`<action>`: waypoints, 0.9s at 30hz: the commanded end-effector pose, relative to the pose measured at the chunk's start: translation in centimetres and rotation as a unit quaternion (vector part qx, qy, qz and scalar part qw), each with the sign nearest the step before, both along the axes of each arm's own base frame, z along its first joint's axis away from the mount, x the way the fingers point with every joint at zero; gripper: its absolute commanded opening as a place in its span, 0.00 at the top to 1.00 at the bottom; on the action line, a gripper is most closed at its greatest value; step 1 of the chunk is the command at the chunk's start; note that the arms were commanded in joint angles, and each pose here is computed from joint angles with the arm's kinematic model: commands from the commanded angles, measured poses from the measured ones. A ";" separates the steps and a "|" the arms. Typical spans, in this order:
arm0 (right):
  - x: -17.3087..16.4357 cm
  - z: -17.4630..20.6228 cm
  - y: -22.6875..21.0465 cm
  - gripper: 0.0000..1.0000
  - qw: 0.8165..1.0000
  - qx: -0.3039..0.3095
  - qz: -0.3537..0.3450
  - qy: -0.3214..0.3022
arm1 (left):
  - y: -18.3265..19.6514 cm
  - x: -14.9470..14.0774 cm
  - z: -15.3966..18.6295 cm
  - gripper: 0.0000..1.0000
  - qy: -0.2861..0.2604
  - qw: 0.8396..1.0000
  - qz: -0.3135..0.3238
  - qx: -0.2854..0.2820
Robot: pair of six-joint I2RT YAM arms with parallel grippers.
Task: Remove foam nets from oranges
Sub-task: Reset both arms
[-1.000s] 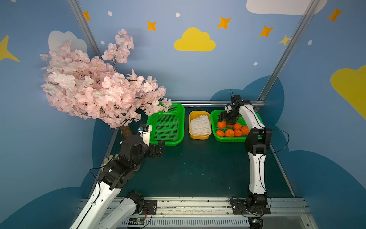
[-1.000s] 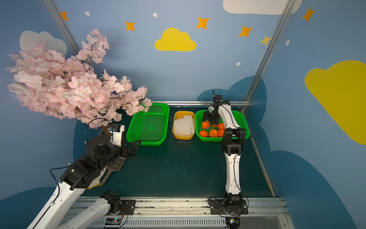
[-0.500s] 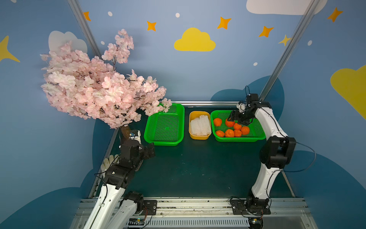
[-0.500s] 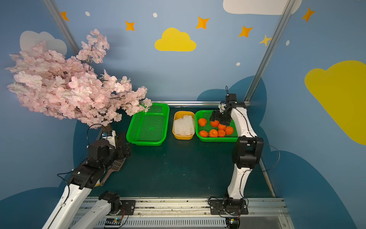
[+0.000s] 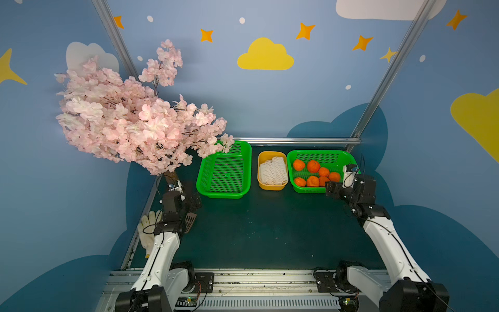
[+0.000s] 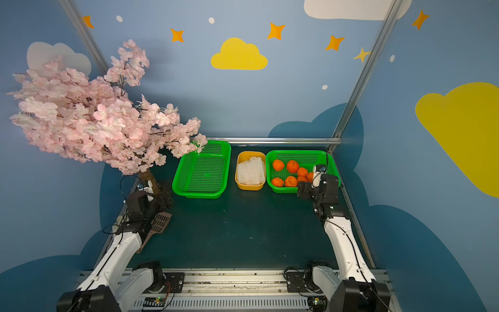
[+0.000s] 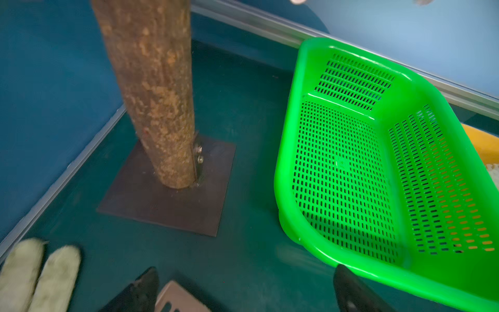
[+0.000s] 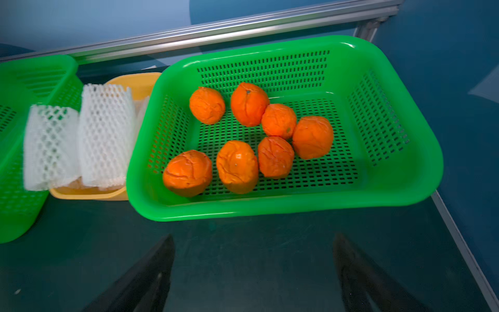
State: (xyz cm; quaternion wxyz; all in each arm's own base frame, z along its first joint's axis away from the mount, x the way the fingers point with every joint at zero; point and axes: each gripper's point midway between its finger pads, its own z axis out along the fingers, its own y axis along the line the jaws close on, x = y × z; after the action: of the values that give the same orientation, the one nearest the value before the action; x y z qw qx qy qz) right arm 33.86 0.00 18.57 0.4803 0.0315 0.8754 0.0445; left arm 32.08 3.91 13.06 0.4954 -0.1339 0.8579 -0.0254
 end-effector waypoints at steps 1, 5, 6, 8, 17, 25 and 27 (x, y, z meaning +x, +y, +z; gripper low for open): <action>0.8 -0.9 -2.2 0.09 0.998 -0.003 -0.053 -0.044 | -0.3 2.8 2.2 0.00 -0.089 0.995 -0.035 0.032; 0.5 -5.4 -2.8 0.10 0.997 -0.002 -0.068 0.028 | -1.3 4.8 -0.5 0.00 -0.078 0.995 -0.062 -0.005; 0.4 -5.5 -2.0 0.10 0.999 -0.005 -0.034 0.036 | -1.9 5.2 -0.9 0.00 -0.086 0.993 -0.083 -0.001; 0.9 -5.4 -1.3 0.10 1.000 0.006 -0.016 0.000 | -2.0 5.8 -1.9 0.00 -0.082 0.992 -0.094 0.003; 3.0 -6.9 0.0 0.10 0.998 -0.013 0.025 -0.057 | -4.3 6.7 -4.2 0.00 -0.099 0.983 -0.150 0.034; 5.1 -9.8 1.5 0.10 0.997 -0.023 0.047 -0.056 | -5.7 6.4 -4.3 0.00 -0.091 0.978 -0.181 0.047; 5.2 -9.8 1.3 0.10 0.998 -0.028 0.043 -0.046 | -5.6 6.6 -4.3 0.01 -0.089 0.979 -0.180 0.047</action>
State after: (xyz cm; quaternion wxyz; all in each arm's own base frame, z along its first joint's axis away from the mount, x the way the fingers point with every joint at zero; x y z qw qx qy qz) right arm 37.60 1.38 6.39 0.4774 -0.0129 0.8769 0.0550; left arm 38.11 -1.13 7.33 0.5433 0.0251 0.8350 -0.0837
